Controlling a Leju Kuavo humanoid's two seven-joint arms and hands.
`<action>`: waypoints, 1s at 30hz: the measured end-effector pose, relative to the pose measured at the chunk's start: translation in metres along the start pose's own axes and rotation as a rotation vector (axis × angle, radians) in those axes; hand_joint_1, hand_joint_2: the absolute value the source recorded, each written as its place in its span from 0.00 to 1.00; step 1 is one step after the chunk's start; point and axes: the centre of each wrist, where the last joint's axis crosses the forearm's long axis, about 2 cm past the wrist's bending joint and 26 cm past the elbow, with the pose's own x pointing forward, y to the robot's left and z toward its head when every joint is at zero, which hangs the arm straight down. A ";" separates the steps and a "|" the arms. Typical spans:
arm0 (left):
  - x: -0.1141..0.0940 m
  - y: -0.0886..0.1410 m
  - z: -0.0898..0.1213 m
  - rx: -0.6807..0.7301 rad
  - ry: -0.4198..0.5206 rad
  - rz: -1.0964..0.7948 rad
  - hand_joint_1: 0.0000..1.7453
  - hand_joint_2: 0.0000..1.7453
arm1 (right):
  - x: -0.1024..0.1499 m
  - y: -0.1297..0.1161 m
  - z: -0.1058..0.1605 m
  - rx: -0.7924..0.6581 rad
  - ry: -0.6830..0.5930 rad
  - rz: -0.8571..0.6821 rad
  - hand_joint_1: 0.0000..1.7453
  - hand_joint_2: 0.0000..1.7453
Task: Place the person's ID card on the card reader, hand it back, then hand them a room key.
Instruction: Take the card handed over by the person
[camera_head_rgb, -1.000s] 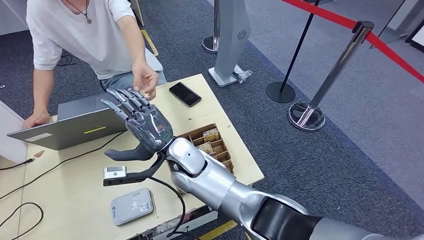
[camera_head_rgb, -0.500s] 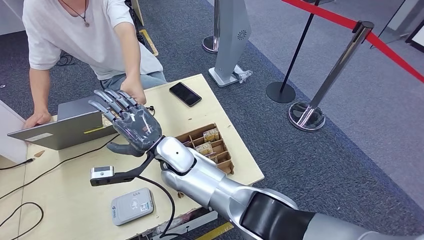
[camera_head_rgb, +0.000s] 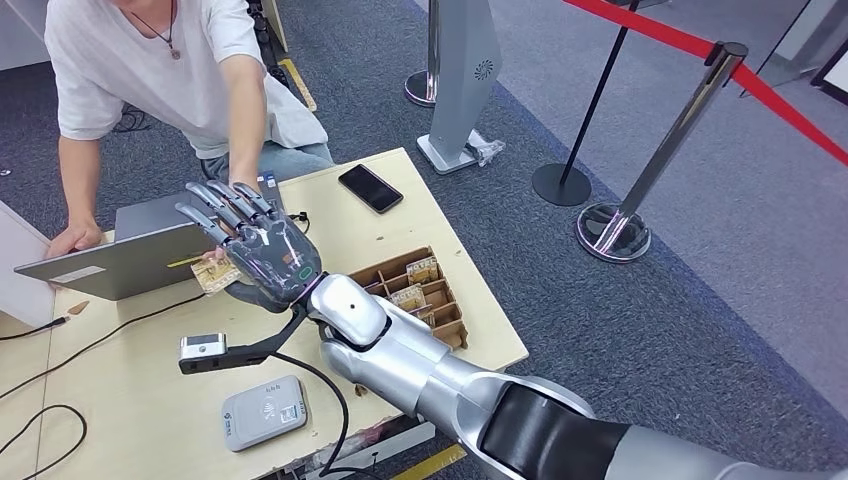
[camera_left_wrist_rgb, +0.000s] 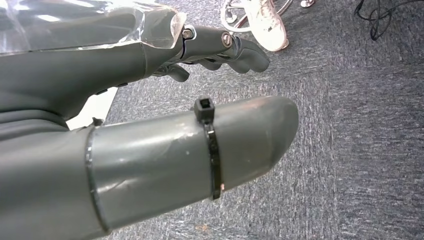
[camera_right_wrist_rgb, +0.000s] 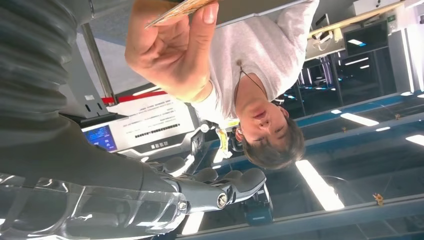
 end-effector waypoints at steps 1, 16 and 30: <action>0.000 0.000 0.000 0.000 0.000 0.000 0.00 0.00 | 0.000 0.000 0.000 0.001 0.001 -0.001 0.00 1.00; 0.000 0.000 0.000 0.000 -0.003 -0.003 0.00 0.00 | 0.000 0.002 0.002 0.013 0.015 -0.009 0.77 1.00; 0.000 0.000 0.000 0.004 -0.003 -0.005 0.00 0.00 | 0.004 0.004 0.004 0.037 0.011 -0.017 1.00 1.00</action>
